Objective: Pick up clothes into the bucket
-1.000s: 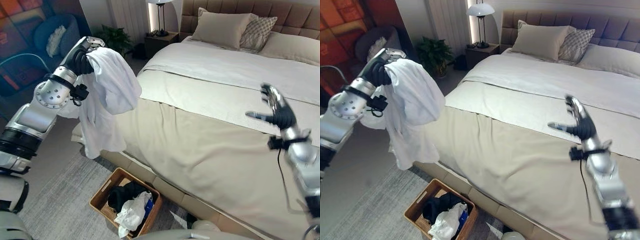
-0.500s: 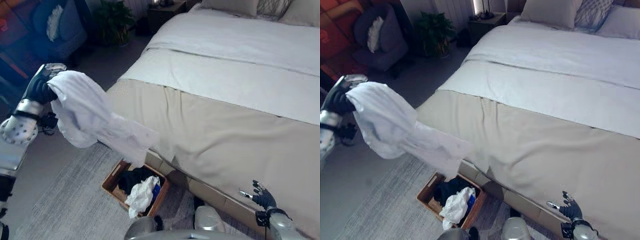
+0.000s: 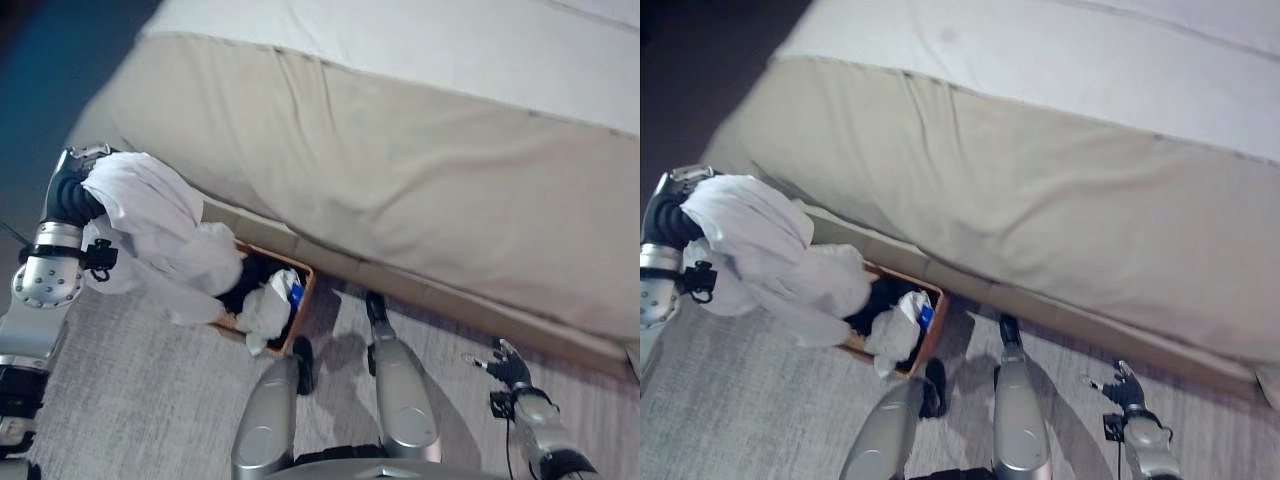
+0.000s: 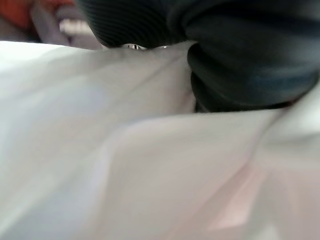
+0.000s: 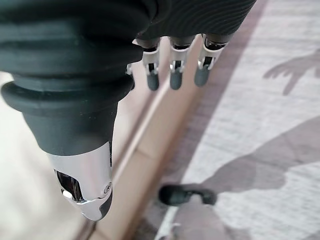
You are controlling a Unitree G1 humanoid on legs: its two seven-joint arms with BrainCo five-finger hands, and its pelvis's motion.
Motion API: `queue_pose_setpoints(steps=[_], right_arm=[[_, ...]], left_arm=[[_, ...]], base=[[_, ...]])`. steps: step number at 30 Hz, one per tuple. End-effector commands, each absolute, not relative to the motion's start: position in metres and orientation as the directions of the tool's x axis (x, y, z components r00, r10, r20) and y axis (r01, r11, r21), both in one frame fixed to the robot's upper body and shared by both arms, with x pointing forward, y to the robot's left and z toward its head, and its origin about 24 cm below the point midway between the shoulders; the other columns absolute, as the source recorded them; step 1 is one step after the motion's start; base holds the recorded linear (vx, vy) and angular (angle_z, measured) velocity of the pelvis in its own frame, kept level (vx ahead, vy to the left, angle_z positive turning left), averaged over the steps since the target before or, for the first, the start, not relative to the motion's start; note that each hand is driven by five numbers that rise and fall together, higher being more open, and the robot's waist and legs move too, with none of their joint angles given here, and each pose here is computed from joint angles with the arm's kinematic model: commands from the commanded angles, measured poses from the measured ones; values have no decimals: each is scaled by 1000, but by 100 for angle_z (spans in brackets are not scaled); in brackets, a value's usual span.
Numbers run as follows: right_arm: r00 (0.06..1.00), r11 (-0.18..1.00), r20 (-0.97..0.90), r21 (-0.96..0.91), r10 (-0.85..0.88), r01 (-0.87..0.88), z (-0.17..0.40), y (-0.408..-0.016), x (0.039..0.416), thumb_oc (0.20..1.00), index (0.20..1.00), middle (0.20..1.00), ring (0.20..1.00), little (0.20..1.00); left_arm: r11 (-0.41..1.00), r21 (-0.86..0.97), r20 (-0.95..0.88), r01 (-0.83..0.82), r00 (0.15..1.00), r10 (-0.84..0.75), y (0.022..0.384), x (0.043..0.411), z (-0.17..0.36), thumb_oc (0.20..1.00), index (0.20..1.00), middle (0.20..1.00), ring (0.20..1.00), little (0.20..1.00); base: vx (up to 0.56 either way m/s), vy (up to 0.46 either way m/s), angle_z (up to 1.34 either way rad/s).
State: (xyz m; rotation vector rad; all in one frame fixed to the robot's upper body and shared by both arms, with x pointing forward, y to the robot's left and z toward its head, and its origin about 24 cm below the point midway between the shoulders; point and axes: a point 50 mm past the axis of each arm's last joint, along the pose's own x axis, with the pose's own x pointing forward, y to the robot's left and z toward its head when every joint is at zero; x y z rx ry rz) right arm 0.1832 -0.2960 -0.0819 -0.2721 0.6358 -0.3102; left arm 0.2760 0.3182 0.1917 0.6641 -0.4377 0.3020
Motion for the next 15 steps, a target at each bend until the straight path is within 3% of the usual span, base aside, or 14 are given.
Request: queue_pose_setpoints(steps=[1,15], right_arm=[[792,888,-453,-398,-410,232,-68,-311,184,1000,1000,1000,1000,1000],[836,845,-259,-390,-483,367,-37,-322,203,1000,1000,1000,1000,1000]], left_arm=[[712,459,640,-532,753,150,321,275,224,200,200,200,200,200],[719,305,708,-624,653,266,315,309,251,200,200,200,200,200]], base=[[-120,10,8],[-64,-40,15]])
